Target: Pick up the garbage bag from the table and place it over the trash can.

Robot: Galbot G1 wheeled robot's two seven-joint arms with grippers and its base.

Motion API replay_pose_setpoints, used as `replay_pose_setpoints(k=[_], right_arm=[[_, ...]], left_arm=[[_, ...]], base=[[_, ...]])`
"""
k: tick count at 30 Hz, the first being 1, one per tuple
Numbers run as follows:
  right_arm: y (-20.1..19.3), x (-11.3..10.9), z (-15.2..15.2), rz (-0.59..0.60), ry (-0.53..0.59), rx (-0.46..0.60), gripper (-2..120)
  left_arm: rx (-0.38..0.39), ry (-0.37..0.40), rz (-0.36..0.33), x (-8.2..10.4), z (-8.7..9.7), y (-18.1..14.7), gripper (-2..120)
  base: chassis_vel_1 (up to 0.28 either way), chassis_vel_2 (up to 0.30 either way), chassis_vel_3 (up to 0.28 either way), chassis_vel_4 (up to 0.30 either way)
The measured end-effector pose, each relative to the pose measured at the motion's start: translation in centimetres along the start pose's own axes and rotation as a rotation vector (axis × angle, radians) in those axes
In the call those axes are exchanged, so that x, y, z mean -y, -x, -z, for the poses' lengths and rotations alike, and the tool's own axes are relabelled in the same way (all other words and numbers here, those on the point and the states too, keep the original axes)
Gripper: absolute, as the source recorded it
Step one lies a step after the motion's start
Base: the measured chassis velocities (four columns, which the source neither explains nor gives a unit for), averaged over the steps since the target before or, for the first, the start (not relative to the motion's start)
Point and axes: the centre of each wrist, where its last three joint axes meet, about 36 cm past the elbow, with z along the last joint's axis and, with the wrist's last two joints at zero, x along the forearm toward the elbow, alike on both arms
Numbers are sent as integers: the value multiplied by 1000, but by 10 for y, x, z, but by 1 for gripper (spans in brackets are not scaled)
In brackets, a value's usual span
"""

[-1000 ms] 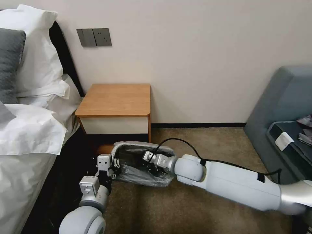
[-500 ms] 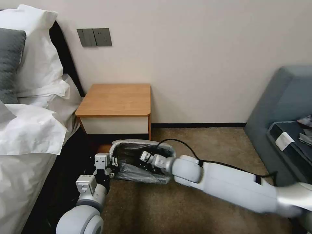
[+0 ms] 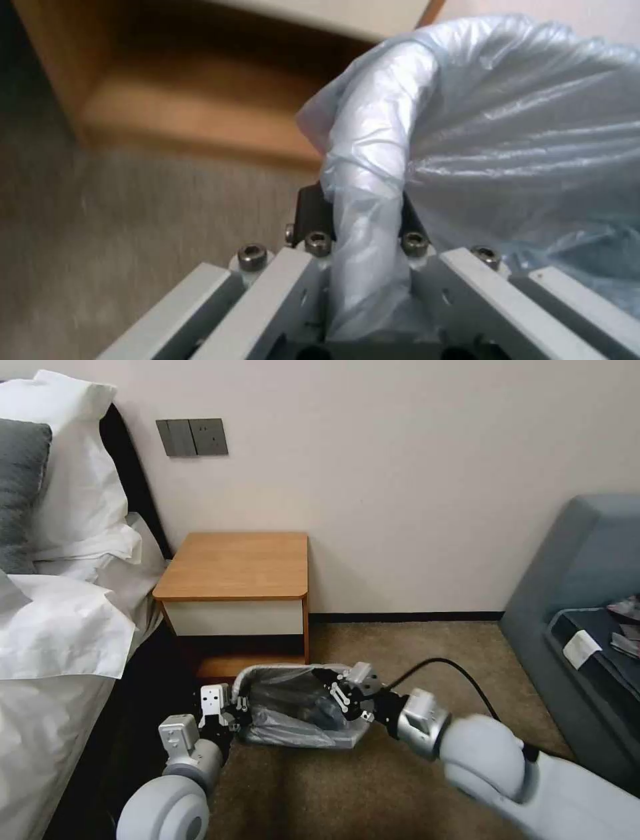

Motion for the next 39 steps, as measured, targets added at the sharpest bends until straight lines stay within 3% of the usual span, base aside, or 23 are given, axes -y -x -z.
replay_pose_setpoints(k=[1, 2, 4, 6, 10, 24, 32, 35, 37, 39], right_arm=[[-1, 6, 1, -67, 48, 70, 16], [-1, 6, 1, -67, 48, 70, 16], [-5, 19, 5, -179, 133, 140, 26], [-7, 22, 5, -218, 165, 158, 29], [-18, 44, -1, -373, 271, 214, 48], [-13, 34, -21, -410, 347, 235, 98], [-10, 26, -28, -378, 352, 235, 100], [-8, 19, -33, -372, 355, 231, 100], [-8, 17, -35, -371, 357, 230, 100], [-6, 12, -39, -369, 364, 225, 100]], left_arm=[[-36, -16, -16, -1, 0, 3, 2], [-36, -16, -16, -1, 0, 3, 2], [-80, -27, -27, -5, -5, 12, 2], [-93, -28, -26, -6, -8, 15, 2], [-157, -28, -9, -13, -25, 31, 2], [-219, -40, 18, -22, -50, 46, 2], [-217, -52, 4, -21, -52, 46, 21], [-211, -62, 1, -20, -52, 46, 37], [-209, -64, 0, -19, -52, 46, 38], [-203, -65, 1, -19, -50, 47, 51]], base=[[0, 0, 0, 0], [0, 0, 0, 0], [0, 0, 0, 0], [0, 0, 0, 0], [0, 0, 0, 0], [0, 0, 0, 0], [0, 0, 0, 0], [0, 0, 0, 0], [0, 0, 0, 0], [0, 0, 0, 0]])
